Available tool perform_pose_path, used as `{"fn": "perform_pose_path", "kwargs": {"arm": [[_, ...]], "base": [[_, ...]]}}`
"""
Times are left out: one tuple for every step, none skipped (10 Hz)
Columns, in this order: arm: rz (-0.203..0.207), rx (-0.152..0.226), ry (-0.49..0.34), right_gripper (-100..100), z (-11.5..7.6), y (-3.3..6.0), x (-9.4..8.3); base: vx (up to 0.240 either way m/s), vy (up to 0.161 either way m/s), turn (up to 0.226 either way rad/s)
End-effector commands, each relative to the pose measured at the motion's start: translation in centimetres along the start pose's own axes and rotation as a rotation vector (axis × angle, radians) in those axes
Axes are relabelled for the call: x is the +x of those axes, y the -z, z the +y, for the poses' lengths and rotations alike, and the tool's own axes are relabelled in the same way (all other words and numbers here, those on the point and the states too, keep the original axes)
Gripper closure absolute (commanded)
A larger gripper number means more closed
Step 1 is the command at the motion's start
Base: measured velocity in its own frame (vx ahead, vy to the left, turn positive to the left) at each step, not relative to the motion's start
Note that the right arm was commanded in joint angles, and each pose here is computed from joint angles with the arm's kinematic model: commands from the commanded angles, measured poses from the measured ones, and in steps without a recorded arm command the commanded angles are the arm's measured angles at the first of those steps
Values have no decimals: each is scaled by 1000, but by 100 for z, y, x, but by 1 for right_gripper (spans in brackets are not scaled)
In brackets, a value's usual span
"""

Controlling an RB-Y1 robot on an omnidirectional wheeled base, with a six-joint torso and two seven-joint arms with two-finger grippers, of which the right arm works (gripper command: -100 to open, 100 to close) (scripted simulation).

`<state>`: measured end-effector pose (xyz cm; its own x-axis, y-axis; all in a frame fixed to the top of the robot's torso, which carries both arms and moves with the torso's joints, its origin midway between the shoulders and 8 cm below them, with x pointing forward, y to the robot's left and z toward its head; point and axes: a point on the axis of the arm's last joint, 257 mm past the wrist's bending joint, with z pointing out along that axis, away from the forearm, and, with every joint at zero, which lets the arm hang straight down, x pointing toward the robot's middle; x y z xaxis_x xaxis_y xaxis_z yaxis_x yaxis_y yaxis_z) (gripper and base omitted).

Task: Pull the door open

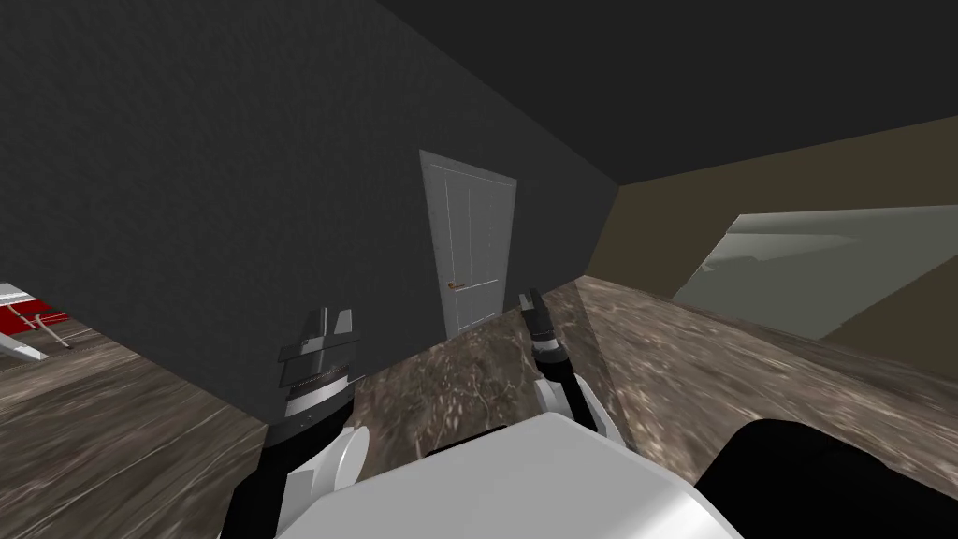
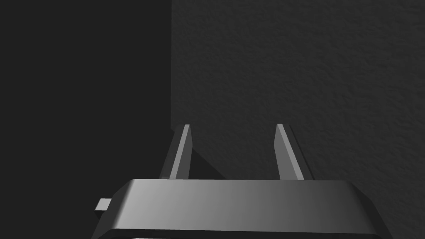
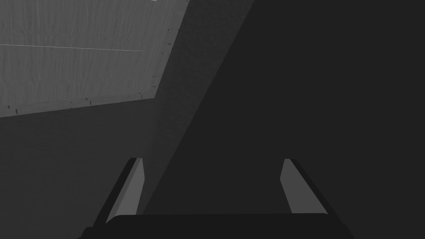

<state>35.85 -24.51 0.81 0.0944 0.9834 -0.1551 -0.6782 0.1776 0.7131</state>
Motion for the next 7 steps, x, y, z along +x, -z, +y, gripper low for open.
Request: {"fn": "perform_pose_path", "kwargs": {"arm": [[7,21,-9,-100,-116,41,9],[10,33,-15,-100,-191,66,17],[14,46,-20,-100,-267,92,24],[17,59,-25,-100,-341,118,30],[20,71,-30,-100,-415,146,36],[23,86,-35,-100,-500,179,43],[26,100,-41,-100,-585,213,48]], "base": [[131,35,71],[109,31,60],[99,40,62],[94,33,57],[98,34,64],[95,39,62],[94,40,88]]}}
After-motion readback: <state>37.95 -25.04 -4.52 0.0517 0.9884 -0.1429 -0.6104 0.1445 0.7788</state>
